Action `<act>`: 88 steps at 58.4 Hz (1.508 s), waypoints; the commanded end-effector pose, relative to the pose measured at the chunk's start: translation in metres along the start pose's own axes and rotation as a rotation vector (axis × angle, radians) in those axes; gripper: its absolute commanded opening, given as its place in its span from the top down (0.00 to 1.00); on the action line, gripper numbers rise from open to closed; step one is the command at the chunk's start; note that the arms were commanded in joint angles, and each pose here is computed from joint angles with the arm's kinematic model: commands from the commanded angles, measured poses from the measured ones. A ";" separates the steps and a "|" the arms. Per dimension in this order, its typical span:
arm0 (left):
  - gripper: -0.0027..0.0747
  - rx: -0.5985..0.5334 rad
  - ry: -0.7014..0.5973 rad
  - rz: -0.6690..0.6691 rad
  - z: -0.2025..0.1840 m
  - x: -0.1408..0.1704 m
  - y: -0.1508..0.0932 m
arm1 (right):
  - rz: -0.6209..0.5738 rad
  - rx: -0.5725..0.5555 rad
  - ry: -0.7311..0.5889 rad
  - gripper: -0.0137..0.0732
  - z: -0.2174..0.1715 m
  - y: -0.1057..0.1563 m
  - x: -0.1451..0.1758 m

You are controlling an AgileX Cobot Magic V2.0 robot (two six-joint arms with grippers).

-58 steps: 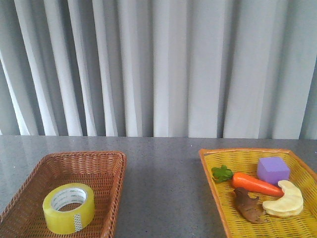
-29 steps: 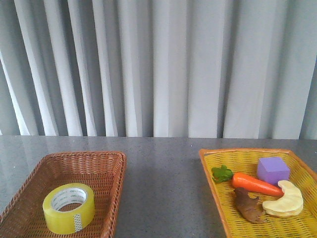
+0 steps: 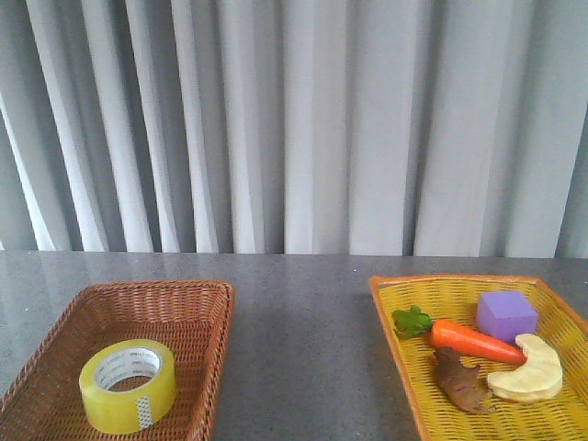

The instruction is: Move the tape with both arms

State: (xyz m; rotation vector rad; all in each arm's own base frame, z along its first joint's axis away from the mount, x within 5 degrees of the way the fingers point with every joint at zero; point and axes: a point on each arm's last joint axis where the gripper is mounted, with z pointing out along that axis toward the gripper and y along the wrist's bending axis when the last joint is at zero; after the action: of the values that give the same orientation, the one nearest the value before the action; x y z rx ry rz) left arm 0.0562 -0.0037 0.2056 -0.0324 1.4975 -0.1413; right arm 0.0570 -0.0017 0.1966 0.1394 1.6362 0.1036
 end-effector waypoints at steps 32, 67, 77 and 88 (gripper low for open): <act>0.97 0.014 -0.091 -0.017 -0.002 -0.010 -0.001 | -0.137 -0.017 -0.071 0.84 -0.001 0.001 0.000; 0.97 0.014 -0.091 -0.017 -0.002 -0.010 -0.001 | -0.145 -0.020 -0.100 0.84 -0.001 0.002 -0.003; 0.97 0.014 -0.091 -0.017 -0.002 -0.010 -0.001 | -0.145 -0.020 -0.100 0.84 -0.001 0.002 -0.003; 0.97 0.014 -0.091 -0.017 -0.002 -0.010 -0.001 | -0.145 -0.020 -0.100 0.84 -0.001 0.002 -0.003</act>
State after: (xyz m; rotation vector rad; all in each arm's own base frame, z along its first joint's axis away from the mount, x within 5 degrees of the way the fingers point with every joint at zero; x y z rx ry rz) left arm 0.0562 -0.0037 0.2056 -0.0324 1.4975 -0.1413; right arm 0.0564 -0.0002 0.1929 0.0211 1.6286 0.0182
